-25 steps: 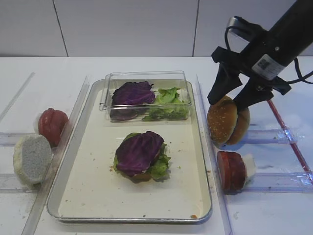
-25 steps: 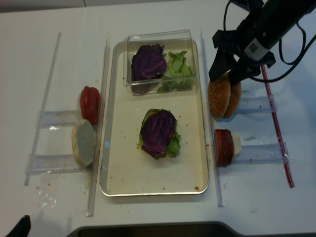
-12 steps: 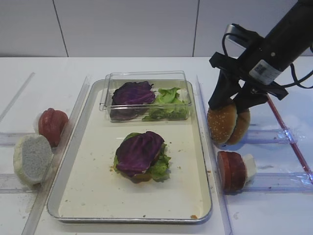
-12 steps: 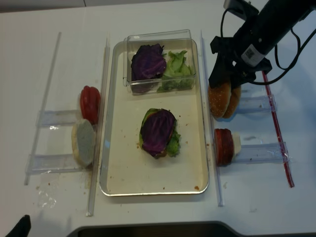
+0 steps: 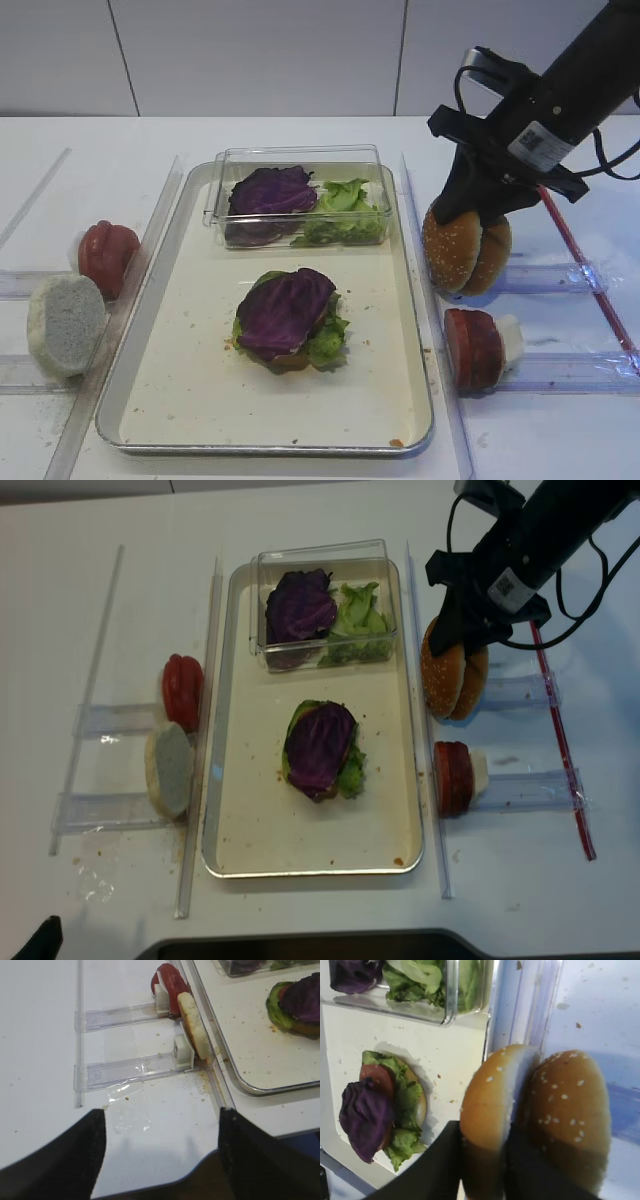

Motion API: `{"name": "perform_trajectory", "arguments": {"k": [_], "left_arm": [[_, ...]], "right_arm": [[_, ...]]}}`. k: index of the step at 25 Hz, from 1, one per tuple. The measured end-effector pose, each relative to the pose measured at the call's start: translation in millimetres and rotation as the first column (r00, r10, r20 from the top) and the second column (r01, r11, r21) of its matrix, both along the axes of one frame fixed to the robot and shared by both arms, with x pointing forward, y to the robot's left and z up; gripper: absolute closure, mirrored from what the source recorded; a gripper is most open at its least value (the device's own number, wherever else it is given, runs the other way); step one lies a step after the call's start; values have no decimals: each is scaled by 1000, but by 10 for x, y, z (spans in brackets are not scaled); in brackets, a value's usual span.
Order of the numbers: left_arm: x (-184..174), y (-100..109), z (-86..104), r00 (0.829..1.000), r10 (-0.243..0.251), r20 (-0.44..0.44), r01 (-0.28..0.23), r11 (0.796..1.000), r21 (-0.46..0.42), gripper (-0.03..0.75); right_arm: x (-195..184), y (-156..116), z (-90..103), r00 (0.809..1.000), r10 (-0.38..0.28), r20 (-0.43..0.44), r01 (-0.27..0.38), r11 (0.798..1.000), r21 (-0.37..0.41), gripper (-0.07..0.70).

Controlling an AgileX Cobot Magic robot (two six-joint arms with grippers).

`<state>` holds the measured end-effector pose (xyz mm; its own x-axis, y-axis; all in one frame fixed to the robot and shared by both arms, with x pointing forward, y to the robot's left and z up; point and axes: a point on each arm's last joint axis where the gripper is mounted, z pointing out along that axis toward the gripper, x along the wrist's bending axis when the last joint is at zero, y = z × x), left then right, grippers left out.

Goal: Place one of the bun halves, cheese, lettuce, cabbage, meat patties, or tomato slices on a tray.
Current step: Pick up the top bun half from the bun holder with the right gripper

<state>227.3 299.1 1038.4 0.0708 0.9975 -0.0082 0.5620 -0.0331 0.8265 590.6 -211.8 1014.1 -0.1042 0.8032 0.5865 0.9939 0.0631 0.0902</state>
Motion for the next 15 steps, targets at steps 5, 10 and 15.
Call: {"name": "perform_trajectory", "arguments": {"k": [5, 10, 15], "left_arm": [[0, 0, 0, 1000, 0, 0, 0, 1000, 0, 276], [0, 0, 0, 1000, 0, 0, 0, 1000, 0, 276], [0, 0, 0, 1000, 0, 0, 0, 1000, 0, 276]], "right_arm": [[2, 0, 0, 1000, -10, -4, 10, 1000, 0, 433], [4, -1, 0, 1000, -14, -5, 14, 1000, 0, 470], [4, -1, 0, 1000, -14, -5, 14, 1000, 0, 475]]}}
